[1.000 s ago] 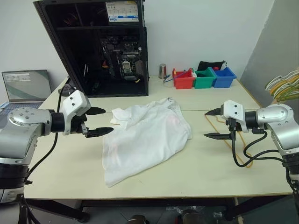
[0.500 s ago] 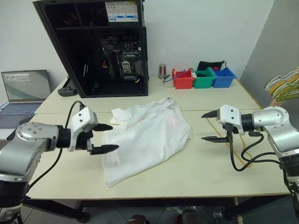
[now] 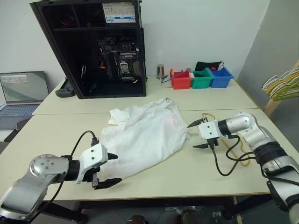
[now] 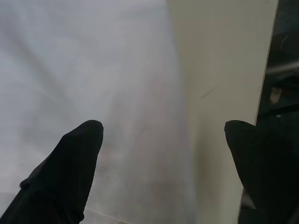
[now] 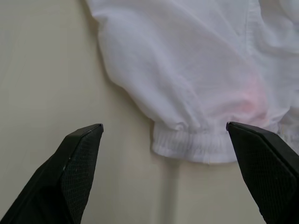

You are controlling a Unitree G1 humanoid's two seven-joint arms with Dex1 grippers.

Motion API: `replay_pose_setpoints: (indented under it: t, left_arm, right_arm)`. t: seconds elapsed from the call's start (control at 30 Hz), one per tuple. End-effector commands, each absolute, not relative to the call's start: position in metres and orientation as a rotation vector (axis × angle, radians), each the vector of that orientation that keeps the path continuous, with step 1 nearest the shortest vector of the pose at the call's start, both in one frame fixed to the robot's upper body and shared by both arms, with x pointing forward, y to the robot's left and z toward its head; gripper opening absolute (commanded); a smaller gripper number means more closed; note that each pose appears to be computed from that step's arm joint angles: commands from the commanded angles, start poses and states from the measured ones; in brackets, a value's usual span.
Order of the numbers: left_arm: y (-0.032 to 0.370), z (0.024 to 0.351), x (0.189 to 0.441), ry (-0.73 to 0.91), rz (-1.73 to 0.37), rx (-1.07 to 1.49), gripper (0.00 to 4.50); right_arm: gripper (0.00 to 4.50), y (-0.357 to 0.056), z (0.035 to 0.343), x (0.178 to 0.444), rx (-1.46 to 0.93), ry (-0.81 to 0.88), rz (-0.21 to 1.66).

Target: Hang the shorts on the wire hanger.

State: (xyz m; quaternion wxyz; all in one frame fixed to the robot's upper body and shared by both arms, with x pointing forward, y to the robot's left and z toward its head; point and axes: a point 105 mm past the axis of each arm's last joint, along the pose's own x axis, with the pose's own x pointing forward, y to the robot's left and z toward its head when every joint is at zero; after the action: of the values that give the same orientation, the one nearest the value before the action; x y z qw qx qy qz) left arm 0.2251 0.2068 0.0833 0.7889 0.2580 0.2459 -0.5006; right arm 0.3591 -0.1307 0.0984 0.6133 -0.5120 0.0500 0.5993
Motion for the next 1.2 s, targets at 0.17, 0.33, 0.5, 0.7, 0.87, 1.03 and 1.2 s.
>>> replay_pose_setpoints:
  t: [0.17,0.33,0.5,0.7,0.87,1.03,1.2]
  left_arm:
    - [0.215,0.064,0.225,0.577,-1.064,0.565,4.50]
    - [0.222,0.051,0.219,0.636,-1.070,0.542,4.50]
    - [0.229,0.044,0.221,0.657,-1.051,0.568,4.50]
    - [0.236,0.043,0.223,0.678,-1.038,0.562,3.35]
    - [0.236,0.045,0.224,0.671,-1.042,0.561,2.29]
    - [0.237,0.047,0.231,0.662,-1.036,0.571,1.27]
    - [0.244,0.051,0.245,0.654,-1.014,0.606,0.14]
  right_arm:
    - [4.48,-0.122,0.098,0.381,-1.311,0.090,1.347]
    - [4.48,-0.111,0.088,0.388,-1.396,0.127,1.366]
    - [4.48,-0.103,0.080,0.390,-1.384,0.164,1.376]
    - [3.66,-0.106,0.075,0.390,-1.352,0.244,1.383]
    - [2.36,-0.107,0.075,0.390,-1.344,0.256,1.385]
    - [1.21,-0.108,0.075,0.388,-1.316,0.263,1.396]
    - [0.00,-0.124,0.072,0.383,-1.295,0.285,1.400]
